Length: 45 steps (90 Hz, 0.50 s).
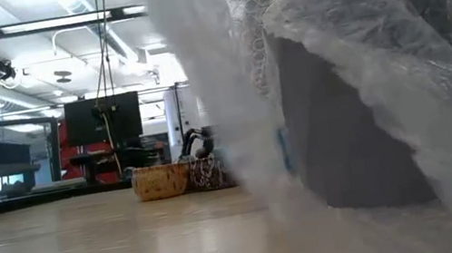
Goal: Wrap mug
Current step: Wrap the purple mug with the transparent bubble wrap
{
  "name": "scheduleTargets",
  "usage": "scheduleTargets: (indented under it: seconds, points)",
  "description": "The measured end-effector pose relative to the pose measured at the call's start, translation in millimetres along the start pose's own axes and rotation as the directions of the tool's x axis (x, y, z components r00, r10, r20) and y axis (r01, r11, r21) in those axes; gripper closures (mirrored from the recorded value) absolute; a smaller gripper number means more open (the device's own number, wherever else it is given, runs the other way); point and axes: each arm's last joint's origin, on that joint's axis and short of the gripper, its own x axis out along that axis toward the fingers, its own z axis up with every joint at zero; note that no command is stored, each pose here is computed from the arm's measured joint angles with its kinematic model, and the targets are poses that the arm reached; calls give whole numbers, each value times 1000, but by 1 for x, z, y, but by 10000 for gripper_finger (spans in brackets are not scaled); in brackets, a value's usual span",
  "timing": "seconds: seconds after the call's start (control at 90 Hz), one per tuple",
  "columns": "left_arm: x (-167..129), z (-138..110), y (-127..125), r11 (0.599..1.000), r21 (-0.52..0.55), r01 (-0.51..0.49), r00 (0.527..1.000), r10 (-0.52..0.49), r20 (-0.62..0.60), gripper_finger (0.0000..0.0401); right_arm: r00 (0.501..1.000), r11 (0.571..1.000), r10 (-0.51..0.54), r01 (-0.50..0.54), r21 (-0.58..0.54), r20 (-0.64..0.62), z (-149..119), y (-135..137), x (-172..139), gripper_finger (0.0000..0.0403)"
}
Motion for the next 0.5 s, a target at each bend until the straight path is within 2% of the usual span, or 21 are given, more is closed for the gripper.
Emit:
scheduleTargets:
  seconds: [0.089,0.222,0.5]
  points:
    - [0,0,0,1000,0,0,1000,0,0,401,1000,997,-4,6,81,-28,-6,-3,10,191]
    - [0,0,-1,1000,-1,1,1000,-1,0,401,996,984,71,-63,165,-46,-15,1,24,186]
    - [0,0,-1,1000,2,1,1000,-1,0,401,999,972,26,-15,234,-41,-24,-3,40,230]
